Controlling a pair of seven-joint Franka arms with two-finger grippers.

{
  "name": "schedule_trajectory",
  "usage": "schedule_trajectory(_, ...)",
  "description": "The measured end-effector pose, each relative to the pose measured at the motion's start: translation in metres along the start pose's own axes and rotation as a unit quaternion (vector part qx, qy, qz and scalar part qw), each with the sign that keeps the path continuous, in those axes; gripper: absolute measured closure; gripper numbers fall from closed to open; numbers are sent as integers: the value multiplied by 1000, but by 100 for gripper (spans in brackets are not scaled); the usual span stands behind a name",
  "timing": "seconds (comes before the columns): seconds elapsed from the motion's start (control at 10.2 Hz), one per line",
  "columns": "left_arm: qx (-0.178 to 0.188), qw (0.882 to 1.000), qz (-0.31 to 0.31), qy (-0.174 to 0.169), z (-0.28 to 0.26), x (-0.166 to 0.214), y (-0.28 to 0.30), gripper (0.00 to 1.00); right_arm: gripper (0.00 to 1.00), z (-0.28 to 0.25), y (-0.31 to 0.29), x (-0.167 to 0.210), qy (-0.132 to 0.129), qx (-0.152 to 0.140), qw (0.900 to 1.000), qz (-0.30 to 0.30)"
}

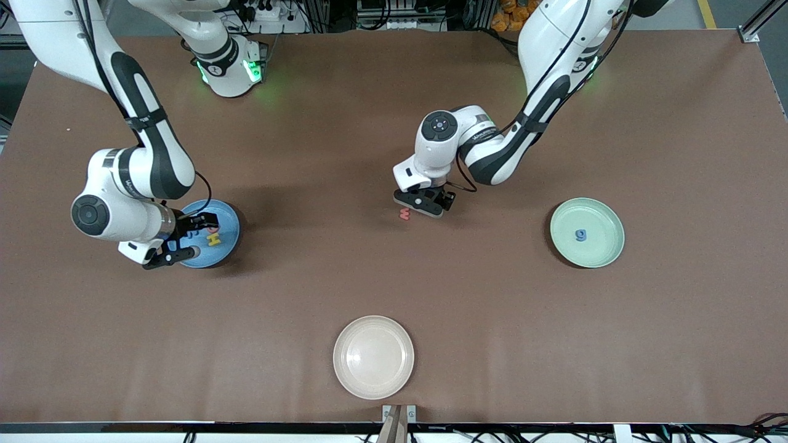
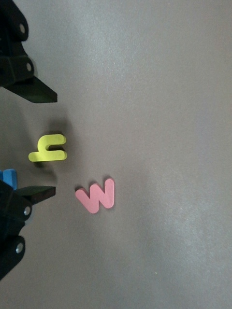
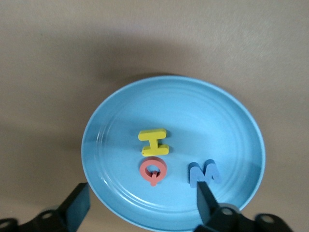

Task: Sort uppercase to blue plate, lowercase to green plate

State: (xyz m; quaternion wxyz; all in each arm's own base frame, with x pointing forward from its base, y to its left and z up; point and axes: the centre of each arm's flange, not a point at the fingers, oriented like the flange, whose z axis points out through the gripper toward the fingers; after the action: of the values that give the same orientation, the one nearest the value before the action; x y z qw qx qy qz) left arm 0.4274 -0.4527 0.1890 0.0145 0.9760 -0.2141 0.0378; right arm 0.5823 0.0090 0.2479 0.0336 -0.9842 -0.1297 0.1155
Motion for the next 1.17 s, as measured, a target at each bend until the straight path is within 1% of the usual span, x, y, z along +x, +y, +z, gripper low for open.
schedule_trajectory(0.2,1,1000,2,0,1,0,0,25,0,-37,-5,7,0,1,1000,-6)
schedule_trajectory(0.29,3,1000,6,0,3,-1,0,26,0,-65,-11,9,8,-1,1000,-11)
schedule_trajectory(0.49,7,1000,5,-2,10,-4,1,29,0,-117,-28,6,39,-10,999,-23)
schedule_trajectory(0.59,9,1000,3,-2,13,-4,1,27,0,-135,-32,4,51,-14,998,-26)
schedule_trajectory(0.88,9,1000,5,-2,15,-5,2,30,0,-158,-23,-2,68,-19,997,-18)
schedule_trajectory(0.98,10,1000,9,-1,15,-6,3,40,0,-164,-21,-4,74,-21,997,-15)
schedule_trajectory(1.07,11,1000,12,-2,16,-7,5,44,0,-173,-22,-7,80,-22,996,-15)
schedule_trajectory(1.17,11,1000,13,-1,17,-7,6,44,0,-183,-24,-12,84,-23,996,-16)
